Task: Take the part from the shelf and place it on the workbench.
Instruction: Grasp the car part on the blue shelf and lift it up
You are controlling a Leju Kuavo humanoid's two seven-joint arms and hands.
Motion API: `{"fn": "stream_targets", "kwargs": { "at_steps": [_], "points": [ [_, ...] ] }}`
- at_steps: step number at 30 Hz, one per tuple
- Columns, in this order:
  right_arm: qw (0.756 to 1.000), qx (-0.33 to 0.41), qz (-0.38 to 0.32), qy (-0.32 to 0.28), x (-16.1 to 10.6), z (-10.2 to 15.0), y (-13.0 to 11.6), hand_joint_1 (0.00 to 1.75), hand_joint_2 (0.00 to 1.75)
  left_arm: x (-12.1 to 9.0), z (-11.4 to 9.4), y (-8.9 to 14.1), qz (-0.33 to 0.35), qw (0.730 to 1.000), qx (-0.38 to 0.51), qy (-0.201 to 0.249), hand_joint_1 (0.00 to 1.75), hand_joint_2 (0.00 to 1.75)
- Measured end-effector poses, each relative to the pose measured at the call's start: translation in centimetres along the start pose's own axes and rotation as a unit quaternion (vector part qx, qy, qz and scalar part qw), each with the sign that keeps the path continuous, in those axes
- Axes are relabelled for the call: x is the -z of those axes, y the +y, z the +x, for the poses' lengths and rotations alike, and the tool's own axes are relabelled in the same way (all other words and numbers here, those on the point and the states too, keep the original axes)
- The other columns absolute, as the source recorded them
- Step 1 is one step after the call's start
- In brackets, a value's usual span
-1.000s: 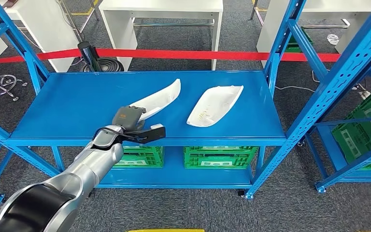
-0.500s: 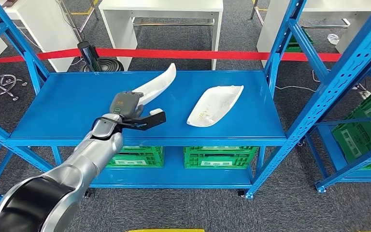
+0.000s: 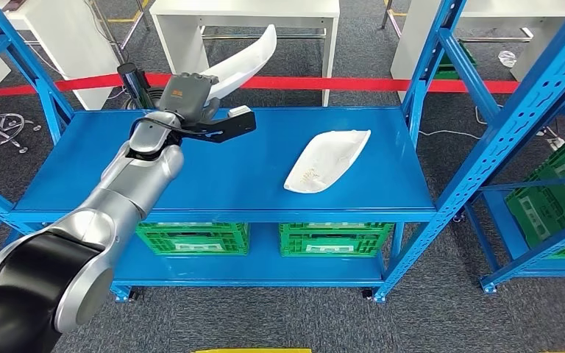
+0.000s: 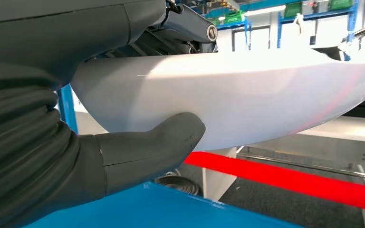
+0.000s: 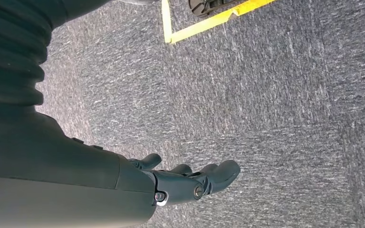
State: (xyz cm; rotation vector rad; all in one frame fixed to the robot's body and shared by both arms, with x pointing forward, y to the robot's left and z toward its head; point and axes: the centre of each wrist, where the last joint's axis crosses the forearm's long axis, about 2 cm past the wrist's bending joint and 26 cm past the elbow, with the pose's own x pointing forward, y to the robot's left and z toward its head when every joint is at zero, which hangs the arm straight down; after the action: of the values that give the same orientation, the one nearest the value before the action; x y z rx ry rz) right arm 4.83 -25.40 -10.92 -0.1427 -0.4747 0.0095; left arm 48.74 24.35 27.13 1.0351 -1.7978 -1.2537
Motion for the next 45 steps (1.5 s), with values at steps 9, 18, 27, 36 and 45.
{"fn": "stream_targets", "kwargs": {
  "at_steps": [9, 18, 27, 36, 45],
  "points": [
    [1.000, 0.004, -0.004, 0.000, 0.1, 0.0, -0.2, 0.00, 1.75, 1.7, 1.2, 3.4, 0.002, 0.995, -0.076, -0.070, 1.57, 1.75],
    [1.000, 0.004, -0.004, -0.001, 0.1, 0.0, -0.3, 0.00, 1.75, 2.0, 1.7, 5.2, 0.009, 0.989, -0.110, -0.095, 1.57, 1.75],
    [1.000, 0.004, -0.004, -0.005, 0.1, 0.0, -0.6, 0.00, 1.75, 1.4, 1.2, 6.3, 0.001, 0.986, -0.124, -0.109, 1.57, 1.75],
    [1.000, 0.004, -0.008, -0.016, 0.3, 0.1, -1.3, 0.00, 1.75, 0.3, 0.5, 5.5, -0.014, 0.982, -0.149, -0.115, 1.57, 1.75],
    [1.000, -0.002, -0.008, -0.015, 0.4, 0.2, -1.4, 0.00, 1.75, -0.6, -0.7, 4.8, -0.028, 0.984, -0.145, -0.103, 1.57, 1.75]
  ]
}}
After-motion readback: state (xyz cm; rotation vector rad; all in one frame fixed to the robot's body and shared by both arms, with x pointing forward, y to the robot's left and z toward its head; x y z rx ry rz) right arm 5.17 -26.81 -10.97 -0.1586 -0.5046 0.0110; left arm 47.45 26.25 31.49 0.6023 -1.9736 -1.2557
